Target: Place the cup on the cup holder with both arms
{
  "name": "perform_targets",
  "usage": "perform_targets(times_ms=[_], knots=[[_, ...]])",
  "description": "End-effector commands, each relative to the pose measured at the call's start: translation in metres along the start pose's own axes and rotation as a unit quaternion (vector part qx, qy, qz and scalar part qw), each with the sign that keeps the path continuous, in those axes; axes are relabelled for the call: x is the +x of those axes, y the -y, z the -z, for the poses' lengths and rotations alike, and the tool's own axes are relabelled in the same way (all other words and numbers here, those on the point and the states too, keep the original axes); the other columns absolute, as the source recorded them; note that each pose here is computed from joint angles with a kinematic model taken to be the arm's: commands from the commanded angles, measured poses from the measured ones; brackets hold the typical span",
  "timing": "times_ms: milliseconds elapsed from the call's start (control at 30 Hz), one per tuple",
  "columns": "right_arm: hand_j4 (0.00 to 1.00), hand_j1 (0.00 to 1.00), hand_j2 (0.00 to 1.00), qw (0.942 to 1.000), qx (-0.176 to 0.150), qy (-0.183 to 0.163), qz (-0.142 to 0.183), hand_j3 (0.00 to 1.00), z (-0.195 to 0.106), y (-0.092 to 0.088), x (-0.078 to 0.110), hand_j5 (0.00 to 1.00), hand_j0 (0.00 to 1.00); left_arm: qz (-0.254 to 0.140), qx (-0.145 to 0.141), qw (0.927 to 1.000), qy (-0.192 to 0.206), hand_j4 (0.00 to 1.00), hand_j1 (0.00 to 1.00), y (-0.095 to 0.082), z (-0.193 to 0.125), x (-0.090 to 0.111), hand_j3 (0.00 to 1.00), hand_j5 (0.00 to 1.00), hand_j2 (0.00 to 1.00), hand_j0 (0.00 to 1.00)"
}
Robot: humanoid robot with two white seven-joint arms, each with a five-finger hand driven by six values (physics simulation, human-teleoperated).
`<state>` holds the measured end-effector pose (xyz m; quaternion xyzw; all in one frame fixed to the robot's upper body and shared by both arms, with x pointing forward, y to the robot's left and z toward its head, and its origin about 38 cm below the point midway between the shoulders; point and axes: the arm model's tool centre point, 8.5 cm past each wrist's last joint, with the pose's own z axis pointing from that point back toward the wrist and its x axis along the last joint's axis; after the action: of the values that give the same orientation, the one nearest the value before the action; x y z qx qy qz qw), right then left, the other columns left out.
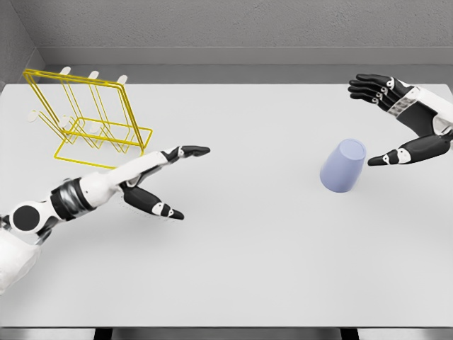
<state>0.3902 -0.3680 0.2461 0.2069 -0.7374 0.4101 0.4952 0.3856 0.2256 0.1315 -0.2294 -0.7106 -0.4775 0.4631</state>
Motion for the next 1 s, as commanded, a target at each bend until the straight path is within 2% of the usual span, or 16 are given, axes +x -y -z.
perform_targets(times_ms=[0, 100, 133, 200, 267, 333, 400, 467, 533, 600, 633, 700, 867, 900, 967], knots=[[1.00, 1.00, 1.00, 1.0000, -0.003, 0.001, 0.002, 1.00, -0.001, 0.001, 0.001, 1.00, 1.00, -0.053, 0.022, 0.9978, -0.035, 1.00, 1.00, 0.013, 0.013, -0.033, 1.00, 1.00, 1.00, 1.00], [1.00, 1.00, 1.00, 1.0000, -0.008, -0.001, 0.002, 1.00, -0.002, 0.003, -0.002, 1.00, 1.00, -0.078, 0.037, 0.9961, -0.021, 1.00, 1.00, 0.013, 0.012, -0.033, 1.00, 1.00, 1.00, 1.00], [1.00, 1.00, 1.00, 0.9999, -0.013, -0.006, 0.005, 1.00, -0.005, 0.004, -0.006, 1.00, 1.00, -0.094, 0.044, 0.9946, -0.010, 1.00, 1.00, 0.013, 0.012, -0.031, 1.00, 1.00, 1.00, 1.00], [1.00, 1.00, 1.00, 0.9996, -0.022, -0.017, 0.011, 1.00, -0.019, -0.001, -0.019, 1.00, 1.00, -0.098, 0.045, 0.9941, -0.006, 1.00, 1.00, 0.013, 0.014, -0.030, 1.00, 1.00, 1.00, 1.00], [1.00, 1.00, 1.00, 0.9987, -0.039, -0.030, 0.008, 1.00, -0.031, 0.005, -0.028, 1.00, 1.00, -0.104, 0.048, 0.9935, -0.005, 1.00, 1.00, 0.014, 0.013, -0.031, 1.00, 1.00, 1.00, 1.00], [1.00, 1.00, 1.00, 0.9982, -0.047, -0.036, 0.013, 1.00, -0.036, 0.005, -0.033, 1.00, 1.00, -0.096, 0.044, 0.9944, -0.013, 1.00, 1.00, 0.013, 0.013, -0.033, 1.00, 1.00, 1.00, 1.00], [1.00, 1.00, 1.00, 0.9972, -0.058, -0.046, 0.015, 1.00, -0.043, 0.008, -0.039, 1.00, 1.00, -0.062, 0.021, 0.9972, -0.035, 1.00, 1.00, 0.018, 0.014, -0.036, 1.00, 1.00, 1.00, 1.00], [1.00, 1.00, 1.00, 0.9965, -0.061, -0.052, 0.023, 1.00, -0.046, 0.004, -0.046, 1.00, 1.00, -0.033, 0.006, 0.9977, -0.060, 1.00, 1.00, 0.019, 0.012, -0.042, 1.00, 1.00, 1.00, 1.00], [1.00, 1.00, 1.00, 0.9961, -0.063, -0.046, 0.041, 1.00, -0.042, -0.008, -0.058, 1.00, 1.00, -0.031, 0.010, 0.9973, -0.067, 1.00, 1.00, 0.012, 0.011, -0.045, 1.00, 1.00, 1.00, 1.00], [1.00, 1.00, 1.00, 0.9949, -0.068, -0.053, 0.052, 1.00, -0.046, -0.015, -0.068, 1.00, 1.00, -0.041, 0.021, 0.9969, -0.063, 1.00, 1.00, 0.011, 0.015, -0.048, 1.00, 1.00, 1.00, 1.00], [1.00, 1.00, 1.00, 0.9943, -0.072, -0.046, 0.063, 1.00, -0.041, -0.020, -0.075, 1.00, 1.00, -0.047, 0.024, 0.9970, -0.057, 1.00, 1.00, 0.013, 0.018, -0.048, 1.00, 1.00, 1.00, 1.00], [1.00, 1.00, 1.00, 0.9914, -0.087, -0.057, 0.079, 1.00, -0.046, -0.028, -0.092, 1.00, 1.00, -0.076, 0.044, 0.9953, -0.040, 1.00, 1.00, 0.010, 0.018, -0.046, 1.00, 1.00, 1.00, 1.00], [1.00, 1.00, 1.00, 0.9870, -0.112, -0.073, 0.090, 1.00, -0.056, -0.027, -0.109, 1.00, 1.00, -0.084, 0.046, 0.9949, -0.032, 1.00, 1.00, 0.011, 0.020, -0.045, 1.00, 1.00, 1.00, 1.00], [1.00, 1.00, 1.00, 0.9866, -0.115, -0.073, 0.091, 1.00, -0.056, -0.028, -0.111, 1.00, 1.00, -0.089, 0.046, 0.9944, -0.033, 1.00, 1.00, 0.012, 0.020, -0.046, 1.00, 1.00, 1.00, 1.00], [1.00, 1.00, 1.00, 0.9860, -0.122, -0.071, 0.089, 1.00, -0.057, -0.024, -0.110, 1.00, 1.00, -0.113, 0.042, 0.9905, -0.066, 1.00, 1.00, 0.017, 0.024, -0.054, 1.00, 1.00, 1.00, 1.00]])
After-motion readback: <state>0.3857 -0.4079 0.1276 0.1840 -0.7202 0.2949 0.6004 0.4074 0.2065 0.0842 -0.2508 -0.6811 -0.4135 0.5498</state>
